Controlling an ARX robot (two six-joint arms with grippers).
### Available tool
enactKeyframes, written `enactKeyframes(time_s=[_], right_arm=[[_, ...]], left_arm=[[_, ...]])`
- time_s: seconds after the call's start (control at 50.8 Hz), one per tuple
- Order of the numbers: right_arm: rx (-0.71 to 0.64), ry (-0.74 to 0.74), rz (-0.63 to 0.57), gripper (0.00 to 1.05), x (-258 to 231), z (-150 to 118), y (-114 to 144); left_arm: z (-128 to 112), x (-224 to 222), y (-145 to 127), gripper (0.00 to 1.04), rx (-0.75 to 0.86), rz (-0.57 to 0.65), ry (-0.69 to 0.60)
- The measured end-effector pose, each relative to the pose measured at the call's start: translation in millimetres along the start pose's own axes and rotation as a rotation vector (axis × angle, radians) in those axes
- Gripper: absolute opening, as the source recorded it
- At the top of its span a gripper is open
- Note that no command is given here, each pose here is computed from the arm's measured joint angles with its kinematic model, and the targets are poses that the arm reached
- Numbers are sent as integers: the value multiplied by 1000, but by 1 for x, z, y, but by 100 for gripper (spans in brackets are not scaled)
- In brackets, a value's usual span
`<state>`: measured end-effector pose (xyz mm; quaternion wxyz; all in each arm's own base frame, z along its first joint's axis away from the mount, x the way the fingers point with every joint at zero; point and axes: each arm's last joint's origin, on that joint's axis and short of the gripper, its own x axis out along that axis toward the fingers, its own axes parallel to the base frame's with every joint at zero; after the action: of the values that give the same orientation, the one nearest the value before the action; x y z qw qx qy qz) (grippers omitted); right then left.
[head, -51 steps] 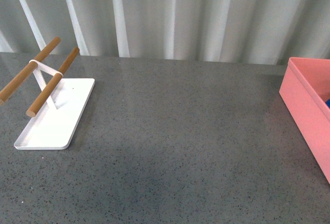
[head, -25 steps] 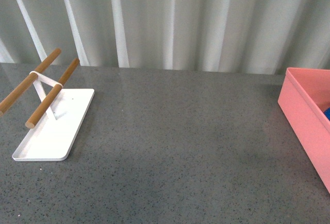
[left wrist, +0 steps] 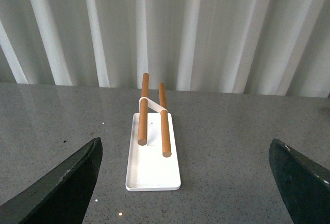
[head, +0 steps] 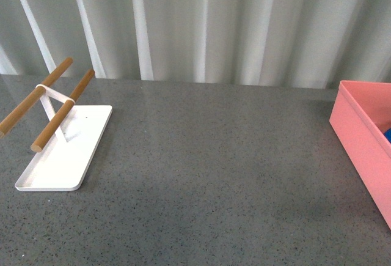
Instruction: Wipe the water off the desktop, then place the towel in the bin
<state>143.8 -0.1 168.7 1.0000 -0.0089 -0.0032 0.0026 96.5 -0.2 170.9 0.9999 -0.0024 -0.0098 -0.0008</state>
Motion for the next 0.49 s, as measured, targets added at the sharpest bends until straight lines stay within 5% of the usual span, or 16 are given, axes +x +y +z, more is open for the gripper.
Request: enactKeyframes(time_s=[0.493], right_arm=[[4, -17, -4, 3, -19, 6, 0]], left_arm=[[0, 0, 0, 98, 0, 0, 0]])
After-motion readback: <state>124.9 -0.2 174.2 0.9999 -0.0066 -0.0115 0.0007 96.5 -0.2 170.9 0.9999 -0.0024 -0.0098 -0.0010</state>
